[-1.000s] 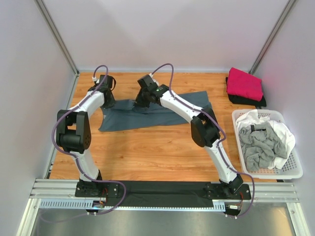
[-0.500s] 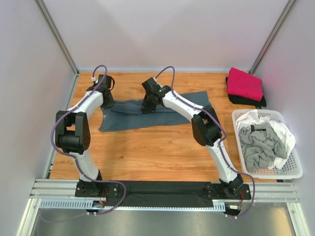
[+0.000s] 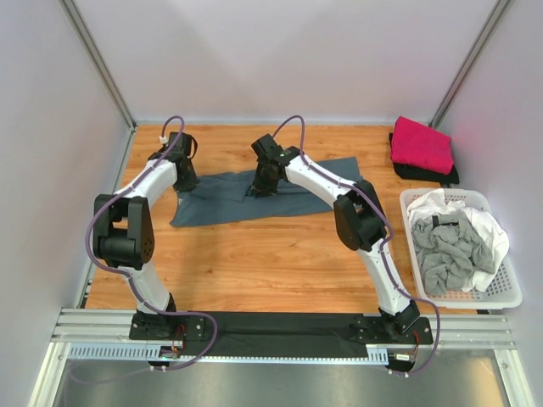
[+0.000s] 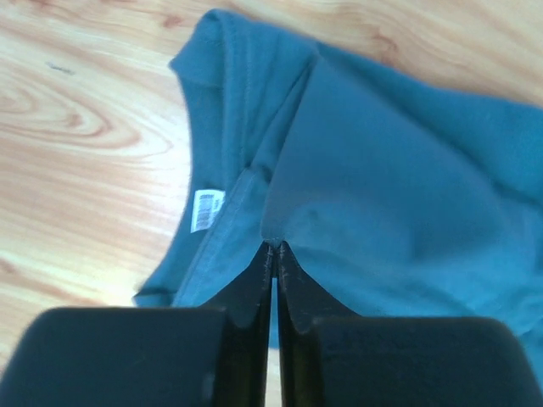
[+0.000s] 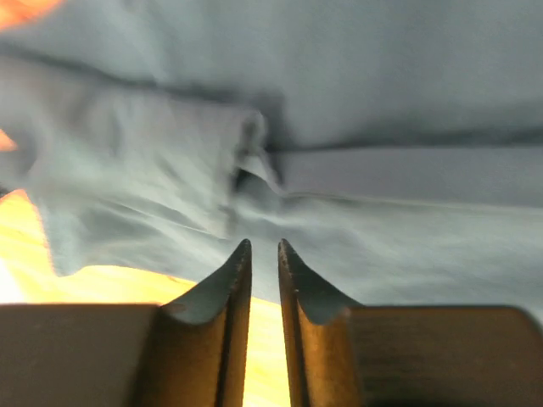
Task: Fold and stack the t-shirts
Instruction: Fold the tshirt
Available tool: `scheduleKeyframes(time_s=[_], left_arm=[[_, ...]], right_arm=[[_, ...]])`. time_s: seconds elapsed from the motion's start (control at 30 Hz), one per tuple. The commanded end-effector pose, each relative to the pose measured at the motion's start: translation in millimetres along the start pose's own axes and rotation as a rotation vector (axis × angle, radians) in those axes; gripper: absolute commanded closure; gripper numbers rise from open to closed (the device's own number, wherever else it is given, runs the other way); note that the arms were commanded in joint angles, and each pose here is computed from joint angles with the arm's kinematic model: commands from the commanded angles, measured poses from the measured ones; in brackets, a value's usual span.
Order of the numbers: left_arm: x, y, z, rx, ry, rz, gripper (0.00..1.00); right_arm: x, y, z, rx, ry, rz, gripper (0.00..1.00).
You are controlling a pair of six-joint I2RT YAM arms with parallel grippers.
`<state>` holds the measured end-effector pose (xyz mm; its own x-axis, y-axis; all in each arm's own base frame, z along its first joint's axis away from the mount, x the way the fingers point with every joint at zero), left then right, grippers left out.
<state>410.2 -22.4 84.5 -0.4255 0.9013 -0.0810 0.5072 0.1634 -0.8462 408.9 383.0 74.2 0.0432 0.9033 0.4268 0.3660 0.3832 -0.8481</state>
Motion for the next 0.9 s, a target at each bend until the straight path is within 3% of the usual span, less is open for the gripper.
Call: scheduleKeyframes(time_s=[0.0,0.03,0.1,0.13,0.17,0.37,0.5,0.6,0.73,0.87], left_arm=[[8,-34,-18,-0.072,-0.002,0.013,0.89],[9,-39,-19,-0.077,-0.006,0.013,0.73],[9,-55,-21,-0.084,-0.009,0.028,0.49],[10,-62,-22,-0.086,-0.016,0.03,0.18],[9,-69,-21,-0.075,-0.025,0.04,0.11],[-15,-117,-28,-0.1,-0.166,0.207,0.07],[-46,-128,-20,-0.096,-0.31,0.231,0.07],[-63,-116,-10,-0.079,-0.385,0.186,0.06],[-97,-100,5,-0.038,-0.519,0.157,0.06],[-108,-81,10,-0.016,-0.602,0.092,0.07]], right_arm=[[8,-45,-9,-0.023,-0.077,-0.025,0.73],[9,-48,-8,-0.013,-0.092,-0.033,0.64],[7,-61,-3,0.011,-0.144,-0.033,0.58],[5,-66,-2,0.016,-0.166,-0.023,0.54],[-1,-78,-3,0.005,-0.213,0.001,0.53],[-31,-133,-55,-0.137,-0.253,0.052,0.48],[-74,-143,-101,-0.191,-0.268,0.047,0.5],[-109,-131,-126,-0.195,-0.326,0.033,0.56],[-151,-115,-147,-0.192,-0.51,0.107,0.55],[-165,-101,-151,-0.172,-0.476,0.073,0.56]])
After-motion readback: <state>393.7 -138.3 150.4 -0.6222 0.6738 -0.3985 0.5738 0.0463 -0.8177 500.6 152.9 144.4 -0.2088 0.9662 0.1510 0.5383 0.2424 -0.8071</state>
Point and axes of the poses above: each gripper's point midway between its finger pads, its own y axis out along the fingers, its own x axis along the line the jaws close on, z = x × y, the point moved 1 cm from there along -y, back along the fingers, and after that the axes turned 5 degrees about -y, right-handed, at the moved point
